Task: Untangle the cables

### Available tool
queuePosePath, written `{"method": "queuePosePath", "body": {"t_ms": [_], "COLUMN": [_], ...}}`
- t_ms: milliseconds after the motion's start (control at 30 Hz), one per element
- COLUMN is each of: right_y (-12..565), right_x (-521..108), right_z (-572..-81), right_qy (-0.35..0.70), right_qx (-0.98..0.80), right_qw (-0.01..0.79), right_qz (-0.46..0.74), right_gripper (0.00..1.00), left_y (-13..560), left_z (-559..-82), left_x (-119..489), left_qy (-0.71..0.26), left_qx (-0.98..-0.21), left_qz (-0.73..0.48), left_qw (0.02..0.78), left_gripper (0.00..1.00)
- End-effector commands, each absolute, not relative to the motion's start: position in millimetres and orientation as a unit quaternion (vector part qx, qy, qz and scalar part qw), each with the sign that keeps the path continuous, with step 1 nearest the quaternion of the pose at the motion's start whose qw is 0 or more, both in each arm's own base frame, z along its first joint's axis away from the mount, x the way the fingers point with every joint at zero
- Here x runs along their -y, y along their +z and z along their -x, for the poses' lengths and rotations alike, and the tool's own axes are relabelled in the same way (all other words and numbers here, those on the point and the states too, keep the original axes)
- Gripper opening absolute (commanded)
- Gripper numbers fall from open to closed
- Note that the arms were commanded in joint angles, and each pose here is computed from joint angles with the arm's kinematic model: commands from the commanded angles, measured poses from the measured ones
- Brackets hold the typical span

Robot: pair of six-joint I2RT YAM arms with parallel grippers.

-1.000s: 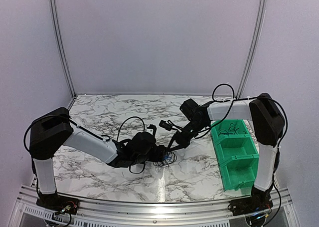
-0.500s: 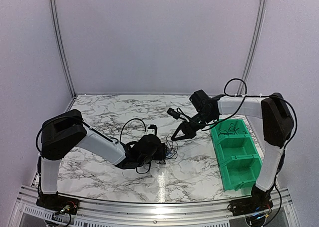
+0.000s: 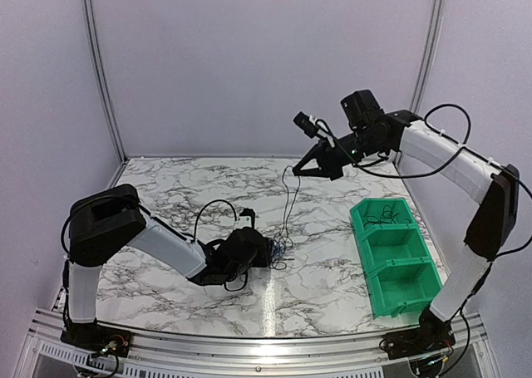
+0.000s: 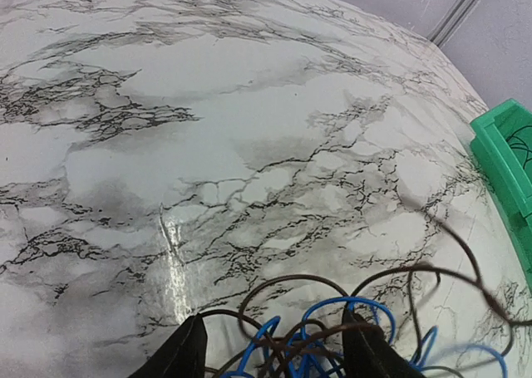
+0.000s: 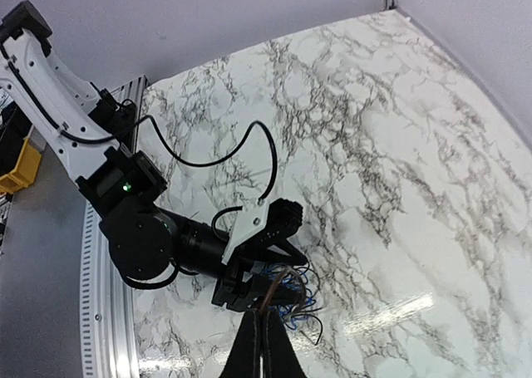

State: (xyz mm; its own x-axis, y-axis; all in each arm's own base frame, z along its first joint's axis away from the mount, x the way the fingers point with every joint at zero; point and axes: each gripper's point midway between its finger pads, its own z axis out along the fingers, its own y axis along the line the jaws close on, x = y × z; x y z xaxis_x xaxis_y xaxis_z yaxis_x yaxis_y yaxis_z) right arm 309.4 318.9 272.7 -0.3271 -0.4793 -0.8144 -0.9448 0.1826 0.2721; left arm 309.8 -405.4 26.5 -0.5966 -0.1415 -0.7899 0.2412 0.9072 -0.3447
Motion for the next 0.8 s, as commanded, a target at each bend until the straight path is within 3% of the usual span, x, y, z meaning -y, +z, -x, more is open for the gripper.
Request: {"method": "queuePosePath", "body": {"t_ms": [0, 167, 367, 767], "right_y": [342.9, 384.3, 395.3, 364.9], "right_x": [-309.2, -295.6, -284.8, -267.4], "right_z": [-310.6, -317.4, -313.8, -308.4], "right_qy": [0.372, 0.322, 0.315, 0.292], "right_qx": [-0.690, -0.674, -0.670, -0.692], "right_qw": [0.360, 0.424, 0.439, 0.429], "right_qz": [0.507, 0.512, 0.510, 0.502], "right_gripper": [0.00, 0.00, 0.00, 0.00], "left_y": [-20.7, -16.9, 14.0, 157.3], "left_z": [-300.9, -298.6, -301.1, -301.7], "left_x": [376.0, 375.6, 375.9, 390.7], "left_qy": [-0.152, -0.154, -0.156, -0.200], "left_qx": [-0.891, -0.890, -0.876, -0.814], "left_qz": [-0.045, -0.057, -0.079, -0.158], "left_qw": [0.425, 0.425, 0.449, 0.521], "left_gripper": [0.57, 0.57, 0.58, 0.73]}}
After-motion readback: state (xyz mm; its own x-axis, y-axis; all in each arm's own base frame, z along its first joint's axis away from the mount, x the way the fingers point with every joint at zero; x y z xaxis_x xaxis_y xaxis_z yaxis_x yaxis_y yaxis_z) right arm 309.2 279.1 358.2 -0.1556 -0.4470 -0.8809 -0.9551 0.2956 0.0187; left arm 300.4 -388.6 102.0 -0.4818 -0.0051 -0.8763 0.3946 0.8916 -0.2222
